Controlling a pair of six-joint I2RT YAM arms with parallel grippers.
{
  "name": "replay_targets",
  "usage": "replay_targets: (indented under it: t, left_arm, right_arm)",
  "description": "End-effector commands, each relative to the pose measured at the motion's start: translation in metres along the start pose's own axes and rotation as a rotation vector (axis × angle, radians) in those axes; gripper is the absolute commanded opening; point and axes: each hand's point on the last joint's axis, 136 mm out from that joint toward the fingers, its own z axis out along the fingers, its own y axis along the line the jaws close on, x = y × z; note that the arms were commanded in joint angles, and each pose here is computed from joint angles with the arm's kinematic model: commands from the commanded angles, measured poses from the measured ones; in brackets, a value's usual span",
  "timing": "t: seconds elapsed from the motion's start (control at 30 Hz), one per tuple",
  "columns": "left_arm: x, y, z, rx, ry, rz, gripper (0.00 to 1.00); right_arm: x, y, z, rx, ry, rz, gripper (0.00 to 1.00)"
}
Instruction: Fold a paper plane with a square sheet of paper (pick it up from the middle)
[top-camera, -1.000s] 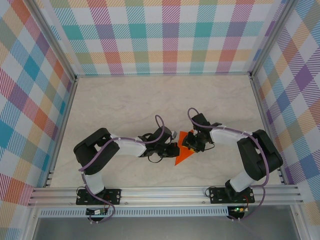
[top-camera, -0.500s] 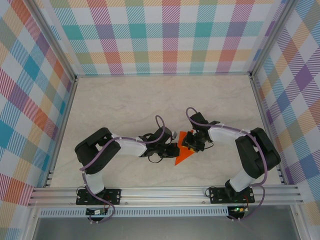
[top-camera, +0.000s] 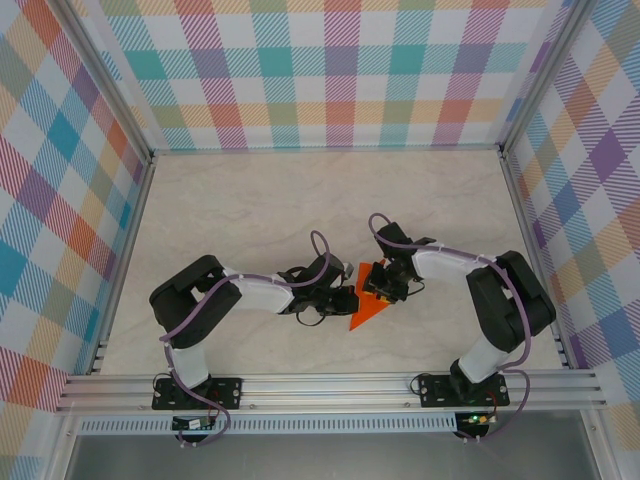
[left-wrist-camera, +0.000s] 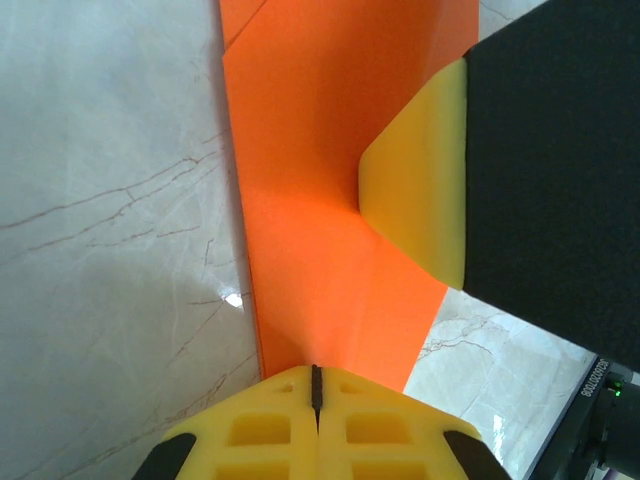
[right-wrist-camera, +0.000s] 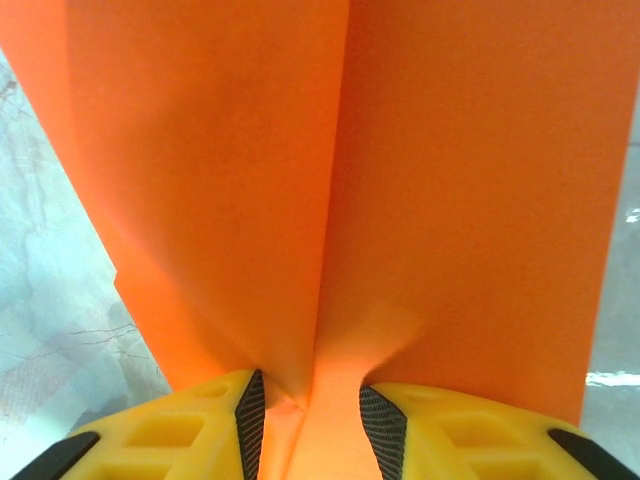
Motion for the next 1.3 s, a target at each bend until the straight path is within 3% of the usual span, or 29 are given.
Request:
replay_targets:
  t: [0.0,0.67,1.1,1.27]
  left_arm:
    - [-0.004,0.012,-0.001,-0.047,-0.003,-0.013,0.02]
    - [0.021,0.048,0.002,-0.167,0.076,-0.063,0.0]
    - [0.027,0.05,0.006,-0.178,0.128,-0.009,0.0]
    - [0.029,0.053,0.006,-0.193,0.15,0.019,0.0]
  right_arm:
    - [0.015,-0.067,0.038,0.254,0.039,0.032,0.38]
    - [0.01,-0.037,0.015,0.163,0.02,0.004,0.39]
    - [0.007,-0.014,-0.017,0.087,-0.021,-0.02,0.39]
    - [0.002,0.002,-0.044,0.0,-0.094,-0.051,0.4]
